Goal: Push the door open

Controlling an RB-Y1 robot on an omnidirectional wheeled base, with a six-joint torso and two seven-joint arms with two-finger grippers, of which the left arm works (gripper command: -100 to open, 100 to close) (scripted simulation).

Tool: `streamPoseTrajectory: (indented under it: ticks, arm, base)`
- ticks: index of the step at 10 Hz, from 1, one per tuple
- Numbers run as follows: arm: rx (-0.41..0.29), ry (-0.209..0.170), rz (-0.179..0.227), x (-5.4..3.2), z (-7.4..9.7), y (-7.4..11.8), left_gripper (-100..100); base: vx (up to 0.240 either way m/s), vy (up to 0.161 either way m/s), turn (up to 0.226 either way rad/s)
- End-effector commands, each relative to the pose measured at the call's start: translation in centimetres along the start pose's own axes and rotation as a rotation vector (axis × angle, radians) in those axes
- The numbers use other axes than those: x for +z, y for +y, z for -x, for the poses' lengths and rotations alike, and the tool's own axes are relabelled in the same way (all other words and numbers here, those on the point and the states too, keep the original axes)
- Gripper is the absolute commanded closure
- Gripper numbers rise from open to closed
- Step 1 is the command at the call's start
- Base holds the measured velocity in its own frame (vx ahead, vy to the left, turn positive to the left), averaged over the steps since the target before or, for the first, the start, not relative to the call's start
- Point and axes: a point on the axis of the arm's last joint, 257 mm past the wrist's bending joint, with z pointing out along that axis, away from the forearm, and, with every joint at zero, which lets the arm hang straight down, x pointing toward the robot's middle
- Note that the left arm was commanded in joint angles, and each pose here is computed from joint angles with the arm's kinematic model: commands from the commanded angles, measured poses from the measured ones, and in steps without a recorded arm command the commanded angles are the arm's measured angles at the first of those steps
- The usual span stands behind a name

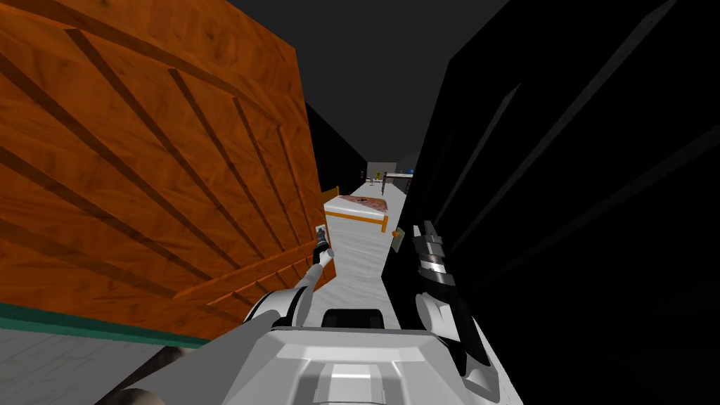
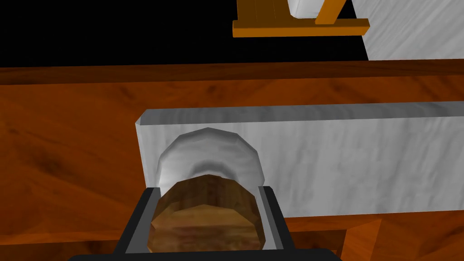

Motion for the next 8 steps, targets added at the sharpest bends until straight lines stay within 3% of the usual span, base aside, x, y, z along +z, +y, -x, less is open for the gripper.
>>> streamPoseTrajectory:
  ticks: [1,2,5,6,8]
  arm:
    - [0.003,-0.037,-0.04,1.37,1.5,-1.6,100]
    - [0.011,-0.035,-0.024,1.1,1.5,-0.8,100]
    - [0.011,-0.035,-0.024,1.1,1.5,-0.8,100]
    - [0.01,-0.073,-0.022,1.25,2.7,-0.9,100]
    - [0.008,-0.082,-0.021,1.23,2.8,-0.8,100]
  base:
    - [0.141,0.011,0.046]
    - [0.064,0.015,0.001]
    - [-0.001,0.008,-0.011]
    - [0.127,-0.028,0.032]
    - [0.143,-0.004,0.048]
